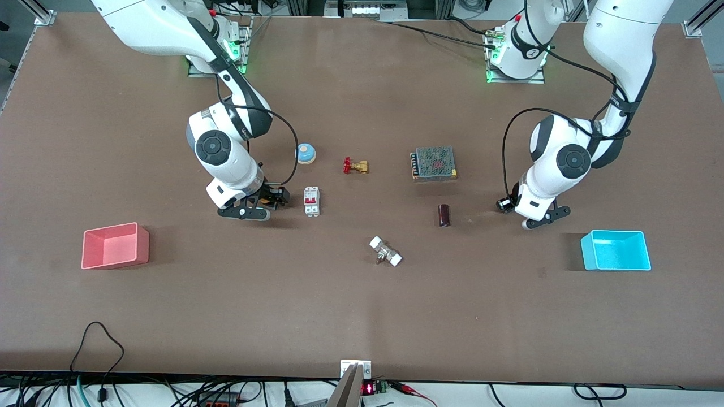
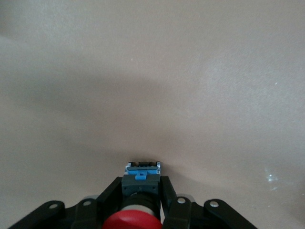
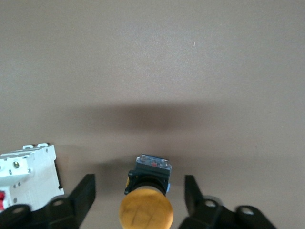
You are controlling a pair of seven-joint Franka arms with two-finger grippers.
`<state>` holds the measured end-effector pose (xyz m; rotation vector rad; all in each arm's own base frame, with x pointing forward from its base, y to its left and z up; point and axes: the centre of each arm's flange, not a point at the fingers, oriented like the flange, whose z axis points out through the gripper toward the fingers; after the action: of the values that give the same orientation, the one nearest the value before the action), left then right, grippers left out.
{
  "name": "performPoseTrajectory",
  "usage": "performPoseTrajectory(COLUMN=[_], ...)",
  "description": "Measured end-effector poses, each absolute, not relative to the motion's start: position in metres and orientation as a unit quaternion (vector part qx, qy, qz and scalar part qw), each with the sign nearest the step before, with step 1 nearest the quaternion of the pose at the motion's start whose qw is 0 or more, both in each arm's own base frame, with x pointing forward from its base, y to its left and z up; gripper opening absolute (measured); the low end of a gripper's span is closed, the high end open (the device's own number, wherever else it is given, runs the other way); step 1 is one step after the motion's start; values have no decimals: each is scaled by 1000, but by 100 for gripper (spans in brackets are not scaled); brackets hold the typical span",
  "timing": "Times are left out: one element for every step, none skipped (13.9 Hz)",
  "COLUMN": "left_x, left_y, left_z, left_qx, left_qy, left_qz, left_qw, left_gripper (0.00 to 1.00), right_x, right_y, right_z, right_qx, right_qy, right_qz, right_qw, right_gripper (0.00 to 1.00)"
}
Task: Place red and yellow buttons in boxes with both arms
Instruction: 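Close the right gripper on the yellow button while the left gripper grasps the red button, then carry the yellow button to the pink box while the left gripper carries red to cyan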
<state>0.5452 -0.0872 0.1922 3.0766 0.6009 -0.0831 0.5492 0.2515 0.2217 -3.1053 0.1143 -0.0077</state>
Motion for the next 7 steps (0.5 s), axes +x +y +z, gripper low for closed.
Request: performPoseTrajectory(left_x=[550,558,567,578,587,597,606], left_y=[-88,-88,-87,-86,-82,-74,-60], left_z=[199,211,227,245,262,278,290], left_qx=[981,982,983,984,986,989,991], left_qy=[190,186,181,174,163,149,129], left_qz=[-24,-26,-30,-32,-31,-26,-18], left_qw=[3,1,-2,-5,-7,-6,-7], left_gripper=[37,37,37,37,37,37,37], right_x=[549,549,549,549,549,549,549], right_y=[252,252,252,252,252,252,252], right_z=[222,222,221,221,220,218,218], right_qx=[-999,-999,-999,-999,-999,-999,-999], right_qy=[34,33,32,32,31,31,31], right_qz=[-4,-4,-4,-4,-3,-2,-2], right_qw=[15,15,14,14,14,13,13], right_gripper=[78,73,60,48,39,35,35])
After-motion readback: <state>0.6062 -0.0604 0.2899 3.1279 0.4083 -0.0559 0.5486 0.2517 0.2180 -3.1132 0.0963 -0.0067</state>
